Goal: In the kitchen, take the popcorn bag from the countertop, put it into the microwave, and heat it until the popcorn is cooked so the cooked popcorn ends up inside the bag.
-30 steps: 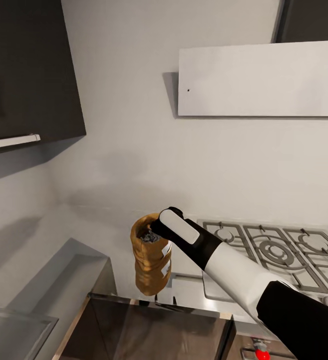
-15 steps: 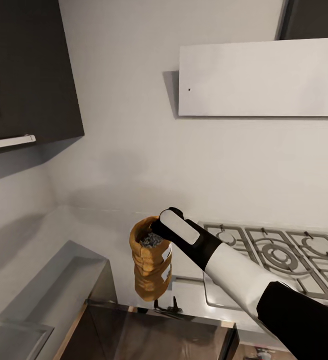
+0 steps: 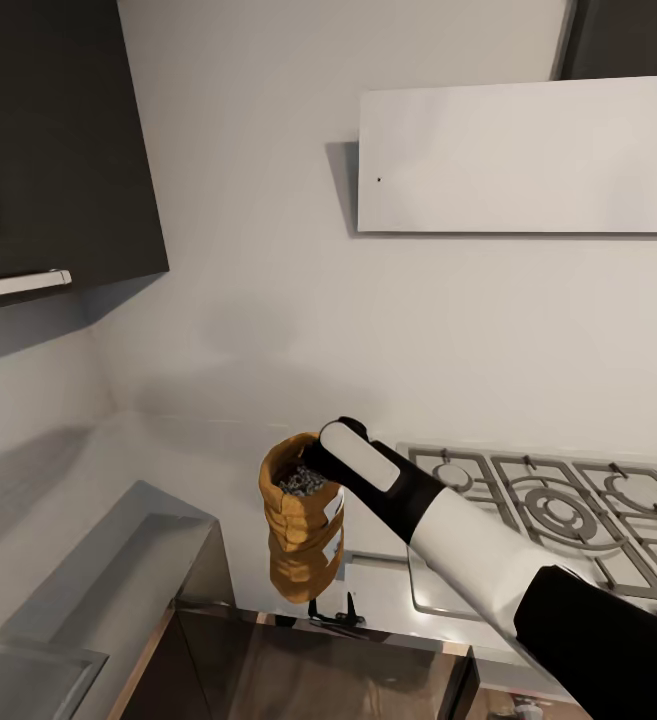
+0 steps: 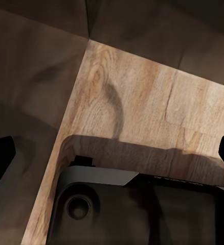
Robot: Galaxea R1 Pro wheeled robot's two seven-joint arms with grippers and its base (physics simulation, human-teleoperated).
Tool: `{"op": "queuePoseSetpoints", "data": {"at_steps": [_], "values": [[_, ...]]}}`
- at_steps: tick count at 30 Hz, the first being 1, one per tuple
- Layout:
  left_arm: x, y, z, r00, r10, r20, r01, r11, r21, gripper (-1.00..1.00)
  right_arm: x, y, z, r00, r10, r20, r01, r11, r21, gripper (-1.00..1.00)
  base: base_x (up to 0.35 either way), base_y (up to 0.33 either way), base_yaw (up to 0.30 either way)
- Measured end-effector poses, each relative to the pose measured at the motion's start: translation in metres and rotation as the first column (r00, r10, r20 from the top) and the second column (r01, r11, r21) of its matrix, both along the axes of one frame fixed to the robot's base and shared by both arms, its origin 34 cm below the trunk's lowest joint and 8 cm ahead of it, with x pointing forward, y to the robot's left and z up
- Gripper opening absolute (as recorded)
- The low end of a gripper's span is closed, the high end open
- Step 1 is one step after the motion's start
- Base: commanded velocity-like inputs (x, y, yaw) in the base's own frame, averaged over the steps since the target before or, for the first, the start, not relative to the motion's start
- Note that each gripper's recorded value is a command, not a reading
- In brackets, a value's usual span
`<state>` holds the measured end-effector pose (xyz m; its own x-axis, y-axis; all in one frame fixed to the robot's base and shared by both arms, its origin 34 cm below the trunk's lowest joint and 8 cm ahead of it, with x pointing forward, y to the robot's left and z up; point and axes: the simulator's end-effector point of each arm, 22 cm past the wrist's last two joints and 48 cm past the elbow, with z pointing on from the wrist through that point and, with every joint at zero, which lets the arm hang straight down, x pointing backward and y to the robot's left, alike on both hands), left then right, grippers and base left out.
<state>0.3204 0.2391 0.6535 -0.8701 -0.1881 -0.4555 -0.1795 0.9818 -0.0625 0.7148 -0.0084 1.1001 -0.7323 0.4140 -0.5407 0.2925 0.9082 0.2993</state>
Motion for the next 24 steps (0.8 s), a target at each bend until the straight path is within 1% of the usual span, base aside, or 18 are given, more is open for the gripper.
{"op": "queuePoseSetpoints", "data": {"at_steps": [7,24], "values": [[0.0,0.0,0.0,1.0,0.0,0.0,0.0,1.0,0.0,1.0,-0.013,0.004,-0.026,0.999,0.011,-0.037,-0.01,1.0,0.014,1.0,0.0,0.0,0.0],[0.0,0.0,0.0,1.0,0.0,0.0,0.0,1.0,0.0,1.0,-0.016,0.007,-0.031,0.999,0.02,-0.04,-0.019,1.0,0.024,1.0,0.0,0.0,0.0]]}}
